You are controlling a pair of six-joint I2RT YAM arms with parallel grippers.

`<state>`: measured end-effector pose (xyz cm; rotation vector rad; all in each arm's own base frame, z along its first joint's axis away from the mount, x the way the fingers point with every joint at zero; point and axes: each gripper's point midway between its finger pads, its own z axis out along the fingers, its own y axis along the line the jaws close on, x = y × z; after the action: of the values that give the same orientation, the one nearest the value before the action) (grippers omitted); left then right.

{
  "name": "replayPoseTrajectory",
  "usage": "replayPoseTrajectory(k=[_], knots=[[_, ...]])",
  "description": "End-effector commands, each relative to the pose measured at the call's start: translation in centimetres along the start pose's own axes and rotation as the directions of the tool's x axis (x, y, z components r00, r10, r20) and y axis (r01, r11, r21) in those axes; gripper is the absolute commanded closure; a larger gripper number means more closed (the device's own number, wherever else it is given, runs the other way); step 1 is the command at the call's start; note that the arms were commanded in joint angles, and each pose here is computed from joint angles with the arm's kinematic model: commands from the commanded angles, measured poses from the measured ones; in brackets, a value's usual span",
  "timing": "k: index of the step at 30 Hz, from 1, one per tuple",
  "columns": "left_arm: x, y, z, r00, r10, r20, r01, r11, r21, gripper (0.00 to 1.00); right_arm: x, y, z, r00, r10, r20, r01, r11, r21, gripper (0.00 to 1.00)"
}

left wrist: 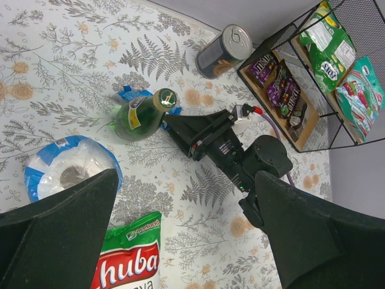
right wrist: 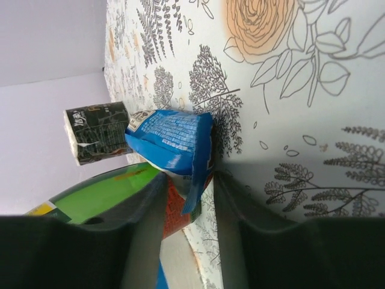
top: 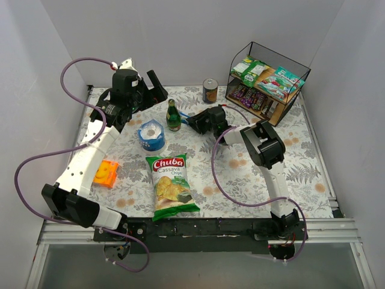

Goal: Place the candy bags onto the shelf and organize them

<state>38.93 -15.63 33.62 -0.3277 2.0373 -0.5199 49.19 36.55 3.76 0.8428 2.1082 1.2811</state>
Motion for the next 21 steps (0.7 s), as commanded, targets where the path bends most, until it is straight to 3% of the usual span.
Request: replayPoseTrajectory(k=[1,6,13,17,20,21], knots=[[-0.1,-0.2,-0.5,1.000,-0.005,-0.001,0.005,1.000,0.017,0.02,-0.7,-4.6,0.9,0.999,-0.035,0.038,0.030,0.992,0.126,0.67],[0.0,-0.2,-0.6,1.000,-0.004,-0.003,0.004,1.000,0.020,0.02,-1.7,-3.7,0.3,0.992,-0.096,0.082,0.086,0.989,0.118,0.99],[0.0,-0.2,-0.8,1.000,-0.001,-0.001,0.001,1.000,0.025,0.02,-4.2,-0.3,-3.4,0.934,-0.305,0.185,0.288,0.951,0.115,0.99],[0.1,-0.3,-0.9,1.000,0.000,-0.003,0.000,0.999,0.033,0.02,-6.2,3.2,-6.3,0.833,-0.501,0.234,0.477,0.865,0.153,0.99],[0.2,-0.5,-1.0,1.000,-0.001,-0.006,0.002,0.999,0.042,0.02,-8.1,4.9,-8.8,0.710,-0.662,0.241,0.612,0.749,0.255,0.99],[0.3,-0.5,-0.9,1.000,0.000,-0.008,0.000,0.999,0.046,0.02,-9.1,5.7,-9.5,0.620,-0.749,0.231,0.690,0.662,0.294,0.99]])
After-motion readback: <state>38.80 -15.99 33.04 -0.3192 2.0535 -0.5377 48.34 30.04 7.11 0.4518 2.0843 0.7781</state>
